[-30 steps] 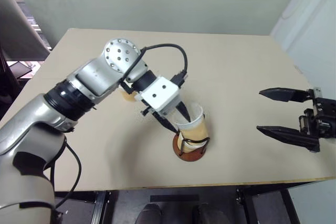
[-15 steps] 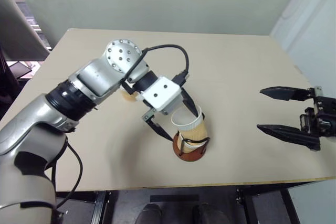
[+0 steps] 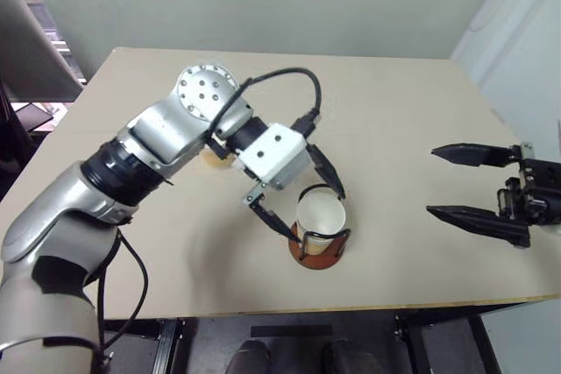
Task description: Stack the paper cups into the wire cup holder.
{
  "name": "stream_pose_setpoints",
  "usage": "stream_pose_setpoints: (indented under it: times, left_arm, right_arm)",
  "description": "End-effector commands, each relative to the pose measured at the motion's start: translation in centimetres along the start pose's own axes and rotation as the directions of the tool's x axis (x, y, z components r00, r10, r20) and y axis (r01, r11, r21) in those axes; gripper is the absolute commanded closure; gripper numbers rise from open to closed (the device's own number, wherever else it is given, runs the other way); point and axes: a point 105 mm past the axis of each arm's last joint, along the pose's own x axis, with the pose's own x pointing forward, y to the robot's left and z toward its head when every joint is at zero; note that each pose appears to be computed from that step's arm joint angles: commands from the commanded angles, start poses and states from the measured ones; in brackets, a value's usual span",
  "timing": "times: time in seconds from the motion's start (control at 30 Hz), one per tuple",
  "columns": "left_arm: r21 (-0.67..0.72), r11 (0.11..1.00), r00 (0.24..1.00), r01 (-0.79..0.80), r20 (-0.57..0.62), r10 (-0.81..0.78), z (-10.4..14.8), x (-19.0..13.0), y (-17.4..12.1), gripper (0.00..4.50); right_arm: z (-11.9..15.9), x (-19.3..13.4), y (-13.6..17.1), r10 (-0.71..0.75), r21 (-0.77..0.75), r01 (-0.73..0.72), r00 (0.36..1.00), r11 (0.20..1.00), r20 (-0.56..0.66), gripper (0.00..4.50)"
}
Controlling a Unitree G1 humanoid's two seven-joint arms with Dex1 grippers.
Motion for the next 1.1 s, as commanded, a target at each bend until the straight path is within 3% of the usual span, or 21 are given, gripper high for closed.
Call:
stream_pose_setpoints:
  times: [0.03, 0.1, 0.17, 0.27, 0.37, 0.53, 0.67, 0.97, 1.1]
  left_arm:
    - [-0.013, 0.988, 0.986, -0.155, -0.069, 0.154, -0.3, -4.2, 1.6, 0.07]
    - [-0.112, 0.887, 0.874, -0.448, -0.265, 0.408, -4.6, -9.5, 2.3, 0.07]
    - [-0.164, 0.777, 0.754, -0.608, -0.427, 0.499, -8.3, -12.9, 1.1, 0.07]
    - [-0.189, 0.759, 0.717, -0.623, -0.526, 0.458, -11.1, -14.0, -0.9, 0.07]
    - [-0.183, 0.682, 0.639, -0.708, -0.577, 0.509, -12.6, -15.2, -0.3, 0.07]
    - [-0.244, 0.689, 0.650, -0.683, -0.634, 0.419, -14.1, -15.2, -1.8, 0.07]
    - [-0.242, 0.673, 0.614, -0.699, -0.685, 0.392, -14.9, -15.9, -2.5, 0.07]
    - [-0.298, 0.677, 0.641, -0.673, -0.692, 0.333, -16.0, -15.0, -3.6, 0.07]
    - [-0.317, 0.676, 0.652, -0.665, -0.688, 0.319, -16.8, -13.8, -3.4, 1.00]
  right_arm:
    - [0.7, -0.1, 0.1, 0.011, -0.051, -0.011, 1.000, 0.999, -0.008, 0.00]
    - [0.6, -0.1, -0.1, 0.013, -0.051, -0.014, 1.000, 0.999, -0.008, 0.00]
    - [0.5, 0.0, -0.2, 0.019, -0.052, -0.019, 1.000, 0.998, -0.007, 0.00]
    - [0.5, 0.0, -0.3, 0.030, -0.052, -0.030, 1.000, 0.998, -0.009, 0.00]
    - [0.4, 0.1, -0.6, 0.035, -0.055, -0.036, 0.999, 0.998, -0.014, 0.00]
    - [0.4, 0.0, -0.7, 0.035, -0.060, -0.036, 0.999, 0.998, -0.024, 0.00]
    - [0.3, -0.2, -0.7, 0.020, -0.059, -0.022, 0.999, 0.998, -0.032, 0.00]
    - [0.2, -0.4, -0.6, 0.007, -0.055, -0.009, 0.999, 0.998, -0.040, 0.00]
    - [0.2, -0.6, -0.6, 0.002, -0.056, -0.004, 0.999, 0.998, -0.044, 0.00]
